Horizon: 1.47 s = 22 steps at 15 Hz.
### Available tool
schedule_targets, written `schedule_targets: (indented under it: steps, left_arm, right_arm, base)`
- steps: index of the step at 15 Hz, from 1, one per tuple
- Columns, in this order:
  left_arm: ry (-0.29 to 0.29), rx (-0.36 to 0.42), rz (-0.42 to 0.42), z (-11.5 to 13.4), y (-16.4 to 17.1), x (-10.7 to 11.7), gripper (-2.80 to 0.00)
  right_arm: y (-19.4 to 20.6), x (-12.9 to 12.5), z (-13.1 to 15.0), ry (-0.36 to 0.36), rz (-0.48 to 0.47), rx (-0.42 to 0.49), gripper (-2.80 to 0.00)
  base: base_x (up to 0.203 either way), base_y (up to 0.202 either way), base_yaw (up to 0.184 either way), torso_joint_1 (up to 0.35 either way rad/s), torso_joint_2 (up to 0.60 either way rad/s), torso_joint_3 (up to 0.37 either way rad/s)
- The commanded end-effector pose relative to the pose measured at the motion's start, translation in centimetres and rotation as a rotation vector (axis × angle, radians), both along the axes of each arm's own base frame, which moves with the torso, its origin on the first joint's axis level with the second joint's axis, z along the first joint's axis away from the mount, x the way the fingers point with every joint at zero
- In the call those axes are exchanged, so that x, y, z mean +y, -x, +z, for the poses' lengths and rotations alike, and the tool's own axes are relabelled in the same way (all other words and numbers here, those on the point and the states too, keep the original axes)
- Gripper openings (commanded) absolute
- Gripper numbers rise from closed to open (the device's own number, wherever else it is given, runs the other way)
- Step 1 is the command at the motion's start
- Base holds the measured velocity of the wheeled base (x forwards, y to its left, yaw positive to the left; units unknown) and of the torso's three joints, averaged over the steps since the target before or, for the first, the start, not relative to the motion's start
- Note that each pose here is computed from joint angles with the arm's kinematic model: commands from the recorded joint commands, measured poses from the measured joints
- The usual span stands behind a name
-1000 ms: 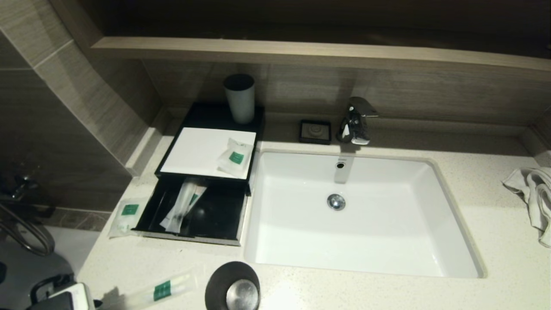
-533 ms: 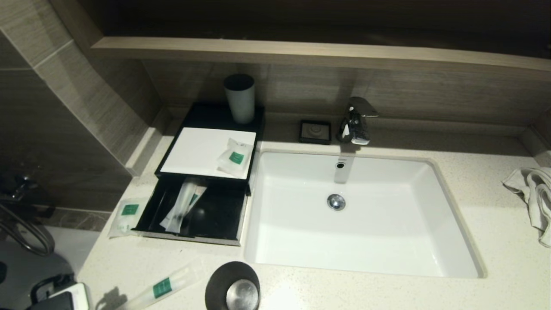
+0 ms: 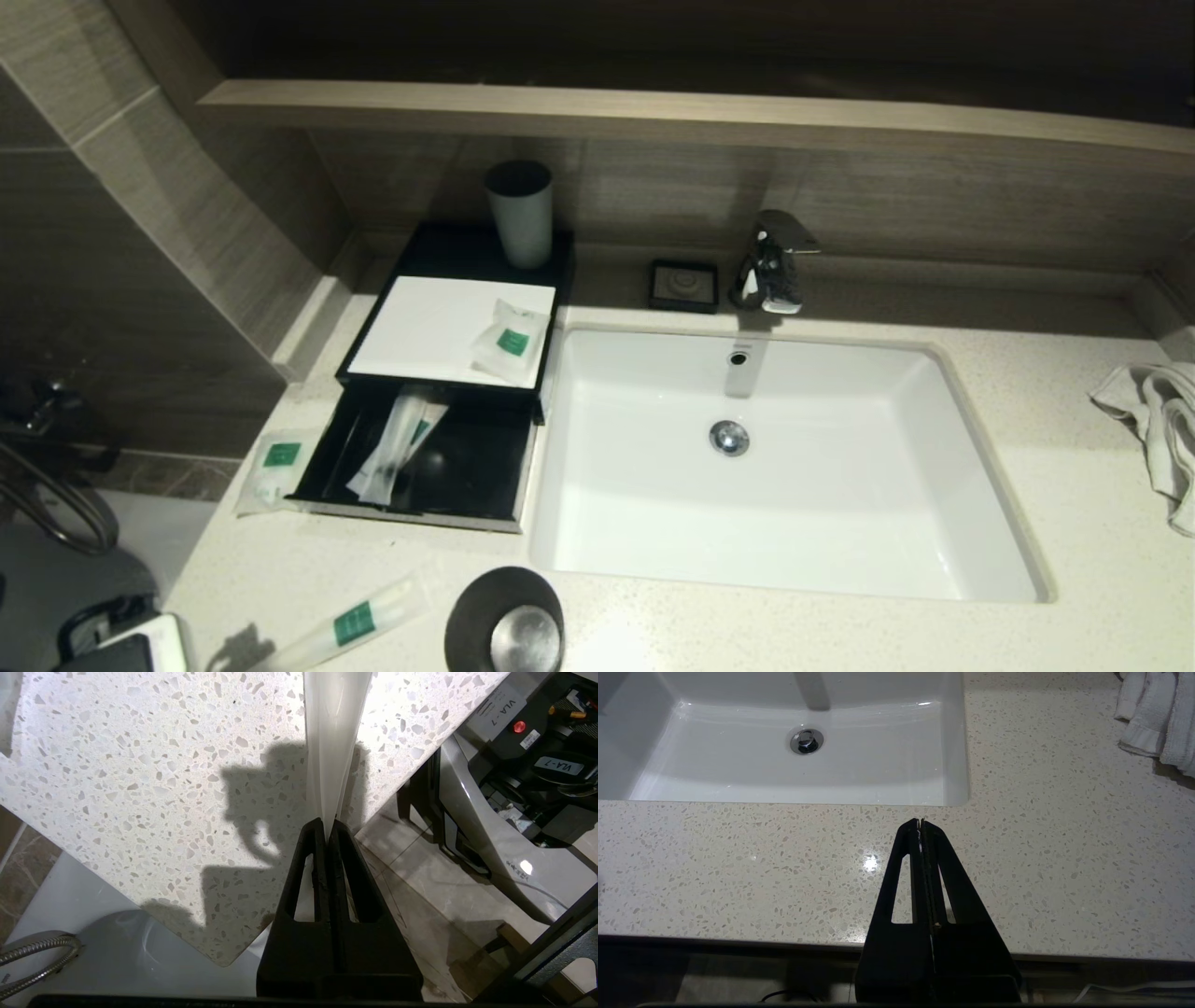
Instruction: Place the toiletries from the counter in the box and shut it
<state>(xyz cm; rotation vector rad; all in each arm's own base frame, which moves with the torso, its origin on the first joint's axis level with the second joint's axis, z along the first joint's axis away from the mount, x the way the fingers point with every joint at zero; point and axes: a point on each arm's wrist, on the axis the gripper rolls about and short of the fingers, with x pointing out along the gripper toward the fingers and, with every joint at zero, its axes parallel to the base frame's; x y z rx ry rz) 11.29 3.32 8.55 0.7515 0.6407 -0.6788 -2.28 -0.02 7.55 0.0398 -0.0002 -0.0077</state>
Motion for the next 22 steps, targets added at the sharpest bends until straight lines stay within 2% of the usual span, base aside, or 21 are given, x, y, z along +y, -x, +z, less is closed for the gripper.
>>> schedule_targets:
  steps: [1, 8, 11, 14, 22]
  left_arm:
    - [-0.009, -0.028, -0.009, 0.3, 0.2, -0.1, -2.8]
    - [0.012, -0.066, 0.002, 0.9, 0.4, -0.2, -2.8]
    - [0.074, -0.068, 0.058, 1.5, 0.0, -0.1, -2.8]
    - [0.168, -0.069, 0.084, 1.9, -0.2, -0.1, -2.8]
    - [0.339, -0.091, 0.202, 3.9, 0.3, -0.4, -2.8]
  right_arm:
    - [0.0, 0.0, 0.0, 0.0, 0.0, 0.002, -2.8]
    - [0.0, 0.0, 0.0, 0.0, 0.0, 0.002, -2.8]
    - [0.0, 0.0, 0.0, 0.0, 0.0, 0.002, -2.8]
    - [0.0, 0.0, 0.0, 0.0, 0.0, 0.002, -2.8]
    - [0.0, 0.0, 0.0, 0.0, 0.0, 0.002, -2.8]
  base:
    - [0.0, 0.0, 0.0, 0.0, 0.0, 0.0]
    - [0.0, 0.0, 0.0, 0.0, 0.0, 0.0]
    - [0.0, 0.0, 0.0, 0.0, 0.0, 0.0]
    - [0.0, 0.0, 0.0, 0.0, 0.0, 0.0]
    - [0.0, 0.0, 0.0, 0.0, 0.0, 0.0]
